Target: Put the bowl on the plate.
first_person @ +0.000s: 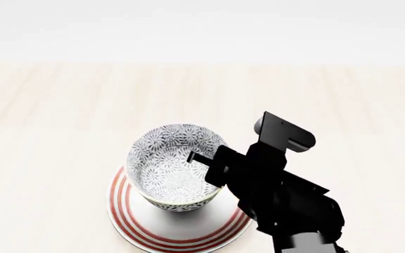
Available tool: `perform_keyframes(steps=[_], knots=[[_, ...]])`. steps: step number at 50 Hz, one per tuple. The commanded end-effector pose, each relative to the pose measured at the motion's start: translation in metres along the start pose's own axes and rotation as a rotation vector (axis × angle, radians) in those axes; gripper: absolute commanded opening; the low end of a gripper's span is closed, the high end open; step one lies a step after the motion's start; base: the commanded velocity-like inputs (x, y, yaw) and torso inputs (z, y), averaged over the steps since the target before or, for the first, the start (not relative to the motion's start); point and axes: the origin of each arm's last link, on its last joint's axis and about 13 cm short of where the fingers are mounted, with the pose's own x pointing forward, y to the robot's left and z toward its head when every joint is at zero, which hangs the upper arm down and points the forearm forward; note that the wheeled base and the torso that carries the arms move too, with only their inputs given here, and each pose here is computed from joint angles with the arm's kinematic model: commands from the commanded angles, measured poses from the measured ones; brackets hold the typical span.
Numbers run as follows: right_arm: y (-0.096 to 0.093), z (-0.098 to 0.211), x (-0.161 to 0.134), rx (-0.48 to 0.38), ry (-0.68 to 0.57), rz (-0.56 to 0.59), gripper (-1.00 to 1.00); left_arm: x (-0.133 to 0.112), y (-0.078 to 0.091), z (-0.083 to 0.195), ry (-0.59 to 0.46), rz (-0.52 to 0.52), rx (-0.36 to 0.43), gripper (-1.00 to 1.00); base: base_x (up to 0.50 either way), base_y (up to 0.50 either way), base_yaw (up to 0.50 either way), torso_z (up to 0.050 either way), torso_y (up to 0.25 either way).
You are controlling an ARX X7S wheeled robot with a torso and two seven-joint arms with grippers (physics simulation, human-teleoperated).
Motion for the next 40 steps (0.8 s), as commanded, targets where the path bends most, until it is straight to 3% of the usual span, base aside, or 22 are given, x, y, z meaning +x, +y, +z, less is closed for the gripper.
perform_keyframes(steps=[1, 5, 11, 16, 19, 28, 34, 40], knots=[[0.003, 0.004, 0.001, -0.003, -0.048, 0.001, 1.00, 0.000, 0.000, 0.002, -0.005, 0.002, -0.002, 1.00, 0.00, 0.00, 0.00, 0.000, 0.000], [0.007, 0.007, -0.004, -0.010, -0.073, 0.011, 1.00, 0.000, 0.000, 0.002, -0.005, 0.004, -0.001, 1.00, 0.00, 0.00, 0.00, 0.000, 0.000], [0.020, 0.011, -0.034, 0.003, -0.170, 0.101, 1.00, 0.001, 0.000, 0.001, -0.002, 0.003, -0.001, 1.00, 0.00, 0.00, 0.00, 0.000, 0.000], [0.032, 0.021, -0.081, -0.049, -0.460, 0.096, 1.00, 0.001, 0.000, 0.002, -0.006, 0.004, -0.003, 1.00, 0.00, 0.00, 0.00, 0.000, 0.000], [0.037, 0.025, -0.111, -0.037, -0.625, 0.106, 1.00, 0.001, 0.000, 0.002, -0.007, 0.003, -0.004, 1.00, 0.00, 0.00, 0.00, 0.000, 0.000], [0.042, 0.023, -0.181, 0.014, -0.880, 0.179, 1.00, 0.001, -0.002, 0.007, -0.023, -0.009, -0.011, 1.00, 0.00, 0.00, 0.00, 0.000, 0.000], [0.039, 0.004, -0.222, -0.019, -0.987, 0.248, 1.00, -0.001, -0.006, 0.013, -0.048, -0.035, -0.016, 1.00, 0.00, 0.00, 0.00, 0.000, 0.000], [0.033, -0.004, -0.242, -0.054, -1.016, 0.259, 1.00, -0.005, -0.010, 0.022, -0.086, -0.070, -0.017, 1.00, 0.00, 0.00, 0.00, 0.000, 0.000]])
